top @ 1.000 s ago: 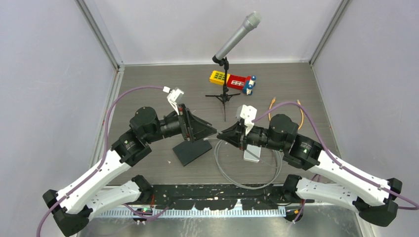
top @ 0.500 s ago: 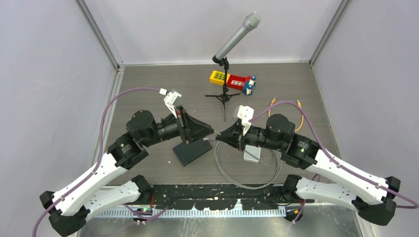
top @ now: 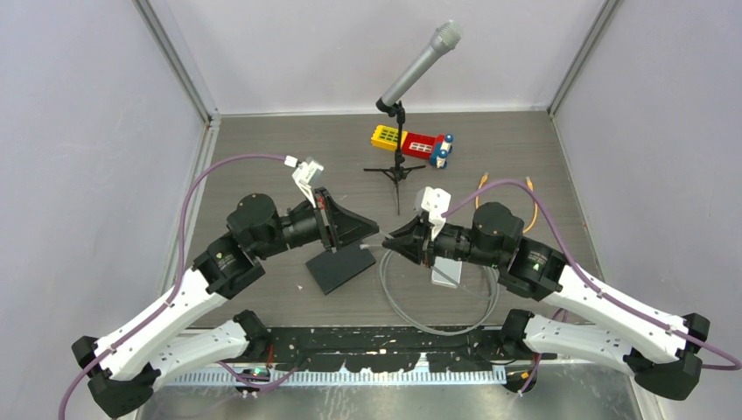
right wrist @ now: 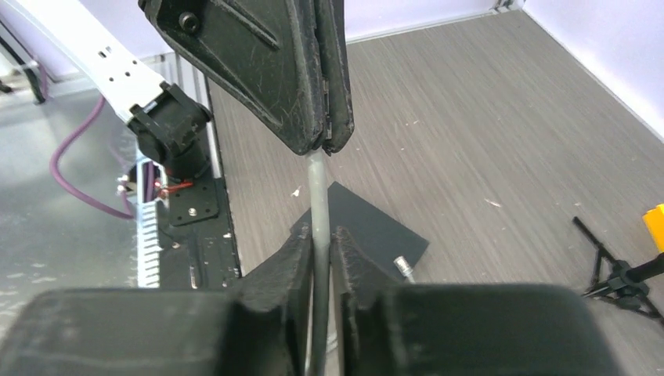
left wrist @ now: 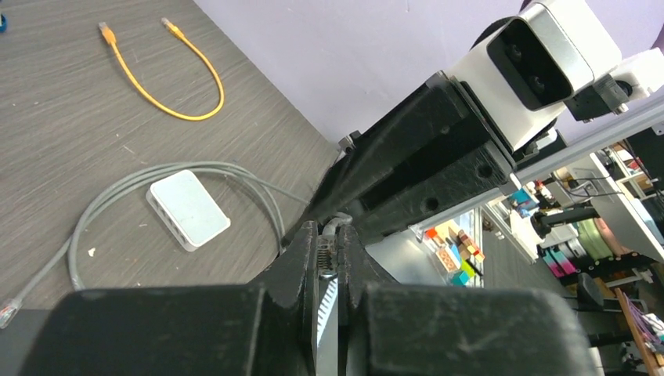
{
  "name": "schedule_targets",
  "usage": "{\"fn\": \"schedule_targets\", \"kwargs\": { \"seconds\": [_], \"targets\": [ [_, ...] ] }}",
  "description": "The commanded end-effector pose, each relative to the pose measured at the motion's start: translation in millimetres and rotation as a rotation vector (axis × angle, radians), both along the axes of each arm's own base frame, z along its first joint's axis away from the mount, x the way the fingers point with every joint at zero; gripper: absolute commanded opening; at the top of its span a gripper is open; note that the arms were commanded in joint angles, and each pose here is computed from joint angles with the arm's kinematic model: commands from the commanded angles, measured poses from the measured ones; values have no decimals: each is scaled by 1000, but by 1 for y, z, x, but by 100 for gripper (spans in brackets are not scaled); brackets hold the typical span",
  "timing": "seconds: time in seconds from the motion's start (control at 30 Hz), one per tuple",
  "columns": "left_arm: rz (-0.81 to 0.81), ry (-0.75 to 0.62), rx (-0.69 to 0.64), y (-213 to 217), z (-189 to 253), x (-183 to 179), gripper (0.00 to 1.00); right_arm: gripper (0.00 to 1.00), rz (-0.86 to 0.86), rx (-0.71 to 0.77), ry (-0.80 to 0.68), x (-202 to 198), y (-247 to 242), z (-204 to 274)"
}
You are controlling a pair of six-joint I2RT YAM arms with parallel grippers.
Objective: Insert the plug into the switch port
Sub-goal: Pick up the connector from the center of the board.
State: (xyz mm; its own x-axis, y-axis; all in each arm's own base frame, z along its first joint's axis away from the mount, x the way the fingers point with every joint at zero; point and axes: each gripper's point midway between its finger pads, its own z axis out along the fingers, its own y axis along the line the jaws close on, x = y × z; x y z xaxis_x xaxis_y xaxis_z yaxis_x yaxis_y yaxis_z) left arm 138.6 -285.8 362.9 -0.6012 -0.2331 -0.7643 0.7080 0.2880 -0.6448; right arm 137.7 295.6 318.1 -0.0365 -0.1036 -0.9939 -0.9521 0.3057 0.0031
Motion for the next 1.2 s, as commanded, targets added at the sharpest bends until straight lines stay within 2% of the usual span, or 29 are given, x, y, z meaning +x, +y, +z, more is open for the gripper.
{"fn": "schedule_targets", "kwargs": {
  "seconds": [0.0, 0.03, 0.07, 0.13, 0.2, 0.3, 0.53, 0.7, 0.8, 0.9, 1.0, 1.17],
  "targets": [
    [30, -30, -37, 5, 19, 1, 0, 39, -6, 55, -80, 3, 1, 14],
    [50, -13, -27, 6, 16, 4, 0, 57, -10, 62, -110, 5, 1, 15],
    [78, 5, -19, 6, 14, 9, 0, 66, -14, 70, -142, 7, 1, 16],
    [134, 59, 13, 9, 4, 18, 0, 72, -5, 80, -208, 9, 2, 20],
    [169, 97, 28, 10, -3, 24, 0, 73, -12, 94, -280, 13, 3, 25],
    [205, 150, 20, 11, -10, 28, 0, 73, -52, 104, -331, 22, 2, 27],
    [260, 215, -14, 16, -20, 33, 0, 61, -80, 84, -342, 31, 6, 9],
    [246, 225, 1, 12, -23, 33, 0, 44, -89, 49, -330, 37, 11, -5],
    [245, 223, 6, 11, -24, 34, 0, 37, -87, 47, -330, 38, 11, -6],
    [246, 222, 5, 11, -24, 34, 0, 38, -87, 53, -331, 37, 11, -6],
    [246, 227, 10, 10, -27, 35, 0, 44, -91, 70, -334, 36, 9, -3],
    [241, 232, 16, 8, -29, 35, 0, 42, -85, 110, -338, 32, 8, 3]
  ]
}}
